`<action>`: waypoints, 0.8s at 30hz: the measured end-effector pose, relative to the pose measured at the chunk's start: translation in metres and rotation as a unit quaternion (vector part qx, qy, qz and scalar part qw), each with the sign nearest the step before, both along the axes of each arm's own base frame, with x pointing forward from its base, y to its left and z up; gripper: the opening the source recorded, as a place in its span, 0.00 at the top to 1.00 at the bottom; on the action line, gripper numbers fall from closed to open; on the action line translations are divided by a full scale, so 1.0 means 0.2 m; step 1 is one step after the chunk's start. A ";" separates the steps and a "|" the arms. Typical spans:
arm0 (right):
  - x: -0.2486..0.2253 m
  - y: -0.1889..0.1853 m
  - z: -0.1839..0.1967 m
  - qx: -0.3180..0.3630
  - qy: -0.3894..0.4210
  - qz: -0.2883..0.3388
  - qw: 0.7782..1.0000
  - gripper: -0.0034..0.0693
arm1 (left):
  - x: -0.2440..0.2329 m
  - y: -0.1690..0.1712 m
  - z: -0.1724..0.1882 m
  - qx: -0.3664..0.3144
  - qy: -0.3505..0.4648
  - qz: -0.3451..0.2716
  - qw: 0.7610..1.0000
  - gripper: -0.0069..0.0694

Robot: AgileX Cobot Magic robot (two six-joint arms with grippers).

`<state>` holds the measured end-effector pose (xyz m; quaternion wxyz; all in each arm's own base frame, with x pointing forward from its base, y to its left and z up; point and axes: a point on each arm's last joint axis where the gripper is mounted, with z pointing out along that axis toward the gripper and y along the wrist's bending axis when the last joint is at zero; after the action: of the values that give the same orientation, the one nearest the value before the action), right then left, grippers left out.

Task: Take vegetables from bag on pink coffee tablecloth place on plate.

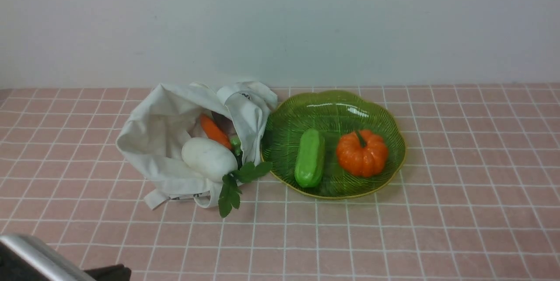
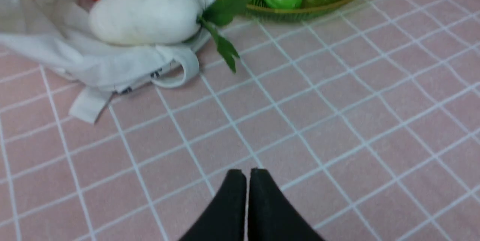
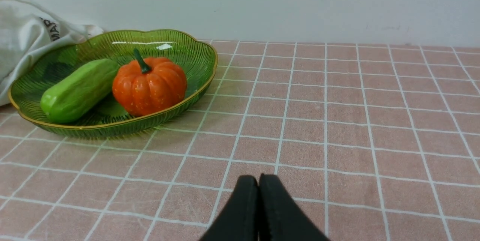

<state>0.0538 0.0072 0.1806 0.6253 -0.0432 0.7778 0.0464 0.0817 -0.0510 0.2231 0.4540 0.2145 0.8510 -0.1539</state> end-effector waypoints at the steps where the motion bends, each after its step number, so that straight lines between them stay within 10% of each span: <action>1: 0.00 0.00 0.00 0.000 0.000 0.000 1.000 0.97 | 0.00 0.00 -0.02 0.004 0.004 0.000 1.000 0.92; 24: 0.00 0.00 0.00 0.000 0.000 0.000 1.000 0.97 | -0.12 0.14 -0.05 -0.005 -0.144 0.073 0.987 0.92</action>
<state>0.0538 0.0072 0.1806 0.6253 -0.0432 0.7778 0.0464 0.0587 -0.0231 0.2136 0.5827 0.1697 0.7894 -0.0923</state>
